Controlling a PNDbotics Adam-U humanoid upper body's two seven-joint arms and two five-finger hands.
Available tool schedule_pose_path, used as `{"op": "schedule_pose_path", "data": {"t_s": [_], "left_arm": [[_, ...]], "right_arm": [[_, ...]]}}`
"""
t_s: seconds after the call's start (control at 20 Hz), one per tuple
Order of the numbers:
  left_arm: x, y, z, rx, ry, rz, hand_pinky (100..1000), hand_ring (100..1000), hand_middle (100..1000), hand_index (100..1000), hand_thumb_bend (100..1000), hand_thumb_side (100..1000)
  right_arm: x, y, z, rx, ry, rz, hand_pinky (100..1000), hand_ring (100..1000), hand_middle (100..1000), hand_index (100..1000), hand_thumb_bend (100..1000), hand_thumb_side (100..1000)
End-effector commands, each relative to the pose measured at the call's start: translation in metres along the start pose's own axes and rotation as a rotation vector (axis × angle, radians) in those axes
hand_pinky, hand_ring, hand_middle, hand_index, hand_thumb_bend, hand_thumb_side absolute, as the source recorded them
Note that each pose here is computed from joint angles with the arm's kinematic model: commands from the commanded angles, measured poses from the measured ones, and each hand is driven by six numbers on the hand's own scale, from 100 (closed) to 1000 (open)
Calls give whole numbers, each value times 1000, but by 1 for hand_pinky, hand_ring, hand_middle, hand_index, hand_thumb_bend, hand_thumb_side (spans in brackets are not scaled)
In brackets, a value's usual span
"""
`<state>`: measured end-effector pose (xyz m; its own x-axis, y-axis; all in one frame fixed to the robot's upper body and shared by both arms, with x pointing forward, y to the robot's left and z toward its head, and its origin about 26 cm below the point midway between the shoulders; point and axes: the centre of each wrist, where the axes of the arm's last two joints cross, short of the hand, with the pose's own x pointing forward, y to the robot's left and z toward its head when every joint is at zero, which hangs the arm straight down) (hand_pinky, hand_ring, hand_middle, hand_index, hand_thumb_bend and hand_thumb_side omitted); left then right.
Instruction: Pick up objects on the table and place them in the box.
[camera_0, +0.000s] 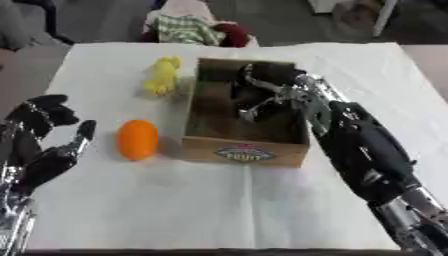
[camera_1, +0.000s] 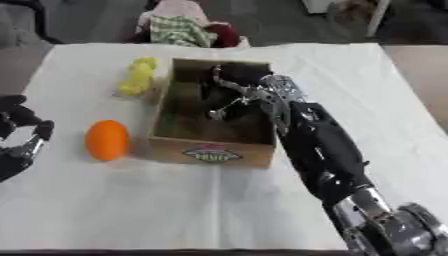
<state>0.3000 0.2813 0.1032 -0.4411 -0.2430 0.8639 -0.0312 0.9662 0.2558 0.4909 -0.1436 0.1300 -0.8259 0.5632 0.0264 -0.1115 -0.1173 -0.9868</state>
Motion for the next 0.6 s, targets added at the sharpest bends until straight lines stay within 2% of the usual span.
{"op": "schedule_pose_path", "data": {"t_s": [0.05, 0.1, 0.15, 0.25, 0.4, 0.6], "left_arm": [[6, 3, -4, -1, -25, -10, 687, 571, 523, 717, 448, 100], [6, 3, -4, -1, -25, -10, 687, 571, 523, 717, 448, 100], [6, 4, -4, 1, -24, -11, 687, 571, 523, 717, 448, 100], [5, 4, -3, 3, -22, -14, 687, 571, 522, 716, 448, 100], [6, 7, -4, 6, -22, -24, 687, 571, 523, 716, 448, 100], [8, 12, -7, 7, -30, -50, 686, 572, 523, 716, 449, 100]], "right_arm": [[-5, -15, 4, 32, 4, 41, 638, 842, 732, 827, 100, 363], [-6, -17, 5, 31, 0, 41, 638, 842, 732, 827, 100, 363], [-6, -21, 7, 10, -6, 39, 681, 871, 779, 844, 100, 336], [-7, -33, 11, -64, -22, 29, 706, 886, 794, 847, 100, 292], [-9, -56, 23, -228, -63, -8, 729, 902, 802, 851, 100, 221], [-10, -92, 48, -447, -123, -92, 748, 918, 813, 853, 100, 175]]}}
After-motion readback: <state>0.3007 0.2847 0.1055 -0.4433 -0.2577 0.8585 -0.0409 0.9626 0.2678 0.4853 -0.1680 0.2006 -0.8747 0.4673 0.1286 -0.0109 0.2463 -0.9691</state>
